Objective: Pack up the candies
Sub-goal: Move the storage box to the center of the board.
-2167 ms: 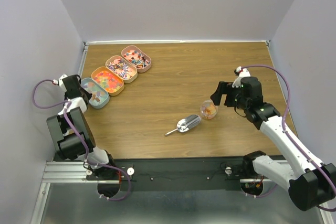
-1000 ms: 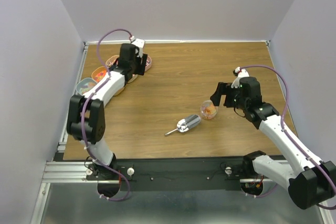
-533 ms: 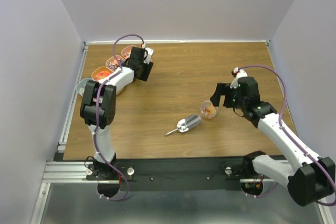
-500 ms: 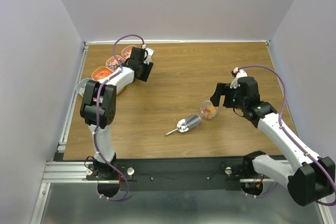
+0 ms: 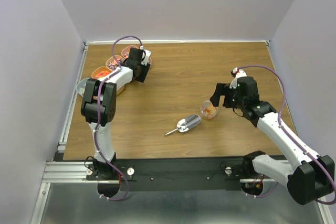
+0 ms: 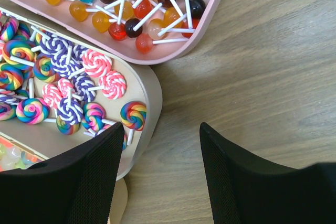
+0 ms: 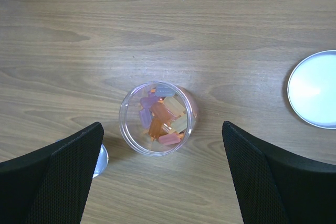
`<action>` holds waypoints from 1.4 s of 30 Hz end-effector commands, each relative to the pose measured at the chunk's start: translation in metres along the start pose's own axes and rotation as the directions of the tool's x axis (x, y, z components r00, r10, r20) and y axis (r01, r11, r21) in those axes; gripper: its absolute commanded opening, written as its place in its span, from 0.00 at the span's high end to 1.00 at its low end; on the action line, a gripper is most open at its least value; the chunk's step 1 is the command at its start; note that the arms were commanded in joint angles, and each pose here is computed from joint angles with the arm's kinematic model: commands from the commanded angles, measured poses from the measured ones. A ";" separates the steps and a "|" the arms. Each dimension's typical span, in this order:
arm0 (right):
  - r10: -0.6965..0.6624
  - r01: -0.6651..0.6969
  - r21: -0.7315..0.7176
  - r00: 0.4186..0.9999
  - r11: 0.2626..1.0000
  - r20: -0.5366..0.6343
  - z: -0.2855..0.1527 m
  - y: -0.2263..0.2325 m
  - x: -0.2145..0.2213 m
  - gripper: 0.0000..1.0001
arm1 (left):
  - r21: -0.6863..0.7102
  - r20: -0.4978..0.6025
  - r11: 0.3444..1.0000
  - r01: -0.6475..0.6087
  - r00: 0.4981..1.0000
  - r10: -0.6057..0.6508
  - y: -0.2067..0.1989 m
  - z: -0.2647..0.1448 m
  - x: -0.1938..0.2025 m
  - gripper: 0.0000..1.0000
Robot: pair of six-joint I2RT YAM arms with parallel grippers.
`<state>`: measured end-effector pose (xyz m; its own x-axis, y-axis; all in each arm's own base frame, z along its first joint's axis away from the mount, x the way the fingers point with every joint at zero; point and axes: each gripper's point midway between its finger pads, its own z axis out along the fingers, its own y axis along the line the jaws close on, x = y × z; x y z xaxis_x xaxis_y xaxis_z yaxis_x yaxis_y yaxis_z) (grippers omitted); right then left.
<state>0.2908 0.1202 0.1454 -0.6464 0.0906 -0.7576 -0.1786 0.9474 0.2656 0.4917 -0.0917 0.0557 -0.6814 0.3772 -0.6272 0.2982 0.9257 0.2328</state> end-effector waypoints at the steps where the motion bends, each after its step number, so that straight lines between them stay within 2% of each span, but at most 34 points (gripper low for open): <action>1: -0.014 0.014 0.016 1.000 1.000 0.003 0.003 -0.003 0.001 0.00 | 0.025 0.008 1.000 0.001 1.000 -0.001 -0.001 -0.002 -0.002 0.33; 9: -0.014 0.014 0.016 1.000 1.000 0.009 0.002 -0.003 0.000 0.00 | 0.034 0.037 0.999 0.022 0.999 -0.023 0.001 -0.015 -0.008 0.33; 14: -0.012 0.012 0.010 1.000 1.000 0.003 0.002 -0.002 0.002 0.00 | 0.010 0.102 0.998 0.067 0.992 -0.068 0.018 -0.048 -0.022 0.33; 19: -0.012 0.012 0.003 1.000 1.000 -0.001 0.003 0.000 0.002 0.00 | -0.007 0.149 0.994 0.107 0.983 -0.104 0.032 -0.076 -0.019 0.33; 27: -0.011 0.011 0.000 1.000 1.000 0.014 0.000 0.000 -0.001 0.00 | -0.005 0.042 0.982 0.188 0.981 -0.188 0.035 -0.070 0.041 0.34; 33: -0.013 0.013 -0.002 1.000 1.000 0.009 0.001 0.001 0.000 0.00 | -0.020 0.023 0.980 0.199 0.980 -0.198 0.040 -0.067 0.056 0.34; 42: -0.012 0.012 -0.003 1.000 1.000 0.002 0.002 0.001 0.001 0.00 | 0.017 -0.036 0.984 0.178 0.984 -0.177 0.030 -0.042 0.070 0.34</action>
<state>0.2908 0.1202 0.1455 -0.6462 0.0906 -0.7578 -0.1789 0.9473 0.2659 0.4180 -0.0298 0.0613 -0.7415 0.2022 -0.6397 0.1541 0.9793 0.1309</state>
